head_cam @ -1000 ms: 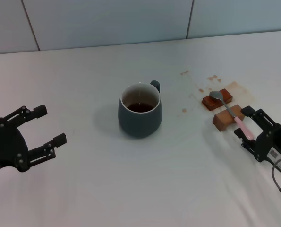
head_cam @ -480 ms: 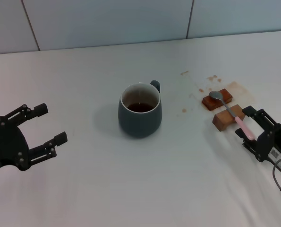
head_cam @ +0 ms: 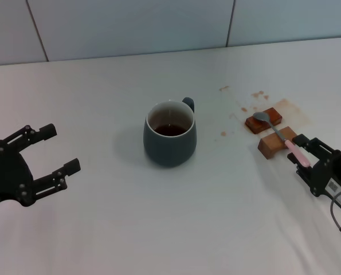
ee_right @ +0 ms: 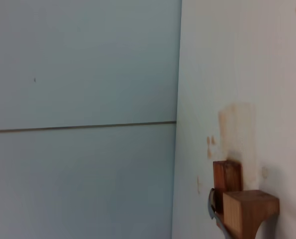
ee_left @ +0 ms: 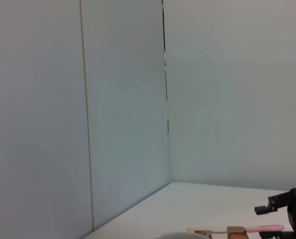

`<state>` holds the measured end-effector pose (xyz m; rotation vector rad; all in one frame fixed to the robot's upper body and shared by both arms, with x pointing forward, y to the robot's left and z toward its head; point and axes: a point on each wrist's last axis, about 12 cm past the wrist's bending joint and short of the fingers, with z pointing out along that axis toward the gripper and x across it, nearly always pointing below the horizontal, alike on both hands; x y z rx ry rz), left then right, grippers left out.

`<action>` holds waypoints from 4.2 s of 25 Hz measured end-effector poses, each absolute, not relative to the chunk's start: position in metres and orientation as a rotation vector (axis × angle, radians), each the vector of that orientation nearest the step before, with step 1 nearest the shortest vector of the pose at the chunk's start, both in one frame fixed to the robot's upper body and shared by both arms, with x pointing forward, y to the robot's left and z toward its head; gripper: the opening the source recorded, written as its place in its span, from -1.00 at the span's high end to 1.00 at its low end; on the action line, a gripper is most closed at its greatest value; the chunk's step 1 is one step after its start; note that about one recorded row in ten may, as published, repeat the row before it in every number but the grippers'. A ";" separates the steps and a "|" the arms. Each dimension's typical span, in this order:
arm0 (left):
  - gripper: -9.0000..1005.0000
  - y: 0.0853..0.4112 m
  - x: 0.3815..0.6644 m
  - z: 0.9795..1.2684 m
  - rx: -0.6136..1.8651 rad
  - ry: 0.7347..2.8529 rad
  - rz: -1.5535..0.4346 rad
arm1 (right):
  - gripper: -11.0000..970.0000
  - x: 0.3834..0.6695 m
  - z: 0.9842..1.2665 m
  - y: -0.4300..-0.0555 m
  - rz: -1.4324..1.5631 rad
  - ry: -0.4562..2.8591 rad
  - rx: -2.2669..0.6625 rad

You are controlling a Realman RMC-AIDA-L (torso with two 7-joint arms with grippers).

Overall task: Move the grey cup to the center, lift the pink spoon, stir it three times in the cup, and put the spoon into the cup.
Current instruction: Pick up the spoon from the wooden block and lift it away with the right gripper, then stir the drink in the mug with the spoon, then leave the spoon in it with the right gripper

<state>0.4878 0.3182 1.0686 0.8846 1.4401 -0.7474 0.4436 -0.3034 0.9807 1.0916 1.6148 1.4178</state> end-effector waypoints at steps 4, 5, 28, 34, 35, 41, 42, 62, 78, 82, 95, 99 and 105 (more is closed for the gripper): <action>-0.62 0.318 0.487 1.069 0.883 1.430 -0.754 | 0.00 0.442 0.980 -0.306 1.410 1.615 1.092; -0.62 0.318 0.487 1.070 0.882 1.428 -0.754 | 0.10 0.441 0.981 -0.307 1.408 1.616 1.089; -0.62 0.314 0.483 1.068 0.879 1.419 -0.787 | 0.74 0.481 1.089 -0.349 0.869 1.166 -0.070; -0.62 0.308 0.485 1.062 0.927 1.460 -0.799 | 0.74 0.505 1.157 -0.366 1.036 1.187 -0.450; -0.62 0.308 0.485 1.061 0.934 1.467 -0.800 | 0.74 0.510 1.170 -0.368 1.053 1.230 -0.498; -0.62 0.306 0.485 1.058 0.946 1.483 -0.800 | 0.74 0.535 1.244 -0.359 1.049 1.503 -0.750; -0.62 0.306 0.485 1.058 0.946 1.483 -0.800 | 0.74 0.538 1.256 -0.353 1.028 1.547 -0.794; -0.62 0.304 0.488 1.059 0.948 1.483 -0.803 | 0.74 0.619 1.341 -0.199 0.495 2.331 -1.229; -0.62 0.301 0.490 1.059 0.938 1.474 -0.805 | 0.74 0.655 1.284 -0.142 0.416 2.458 -1.374; -0.62 0.301 0.491 1.059 0.937 1.473 -0.806 | 0.74 0.660 1.272 -0.131 0.431 2.444 -1.374; -0.62 0.301 0.490 1.059 0.939 1.476 -0.809 | 0.74 0.655 1.248 -0.107 0.400 2.471 -1.498; -0.62 0.299 0.489 1.058 0.934 1.475 -0.818 | 0.74 0.660 1.248 -0.105 0.360 2.448 -1.469; -0.62 0.299 0.489 1.058 0.935 1.472 -0.820 | 0.73 0.664 1.253 -0.109 0.276 2.479 -1.459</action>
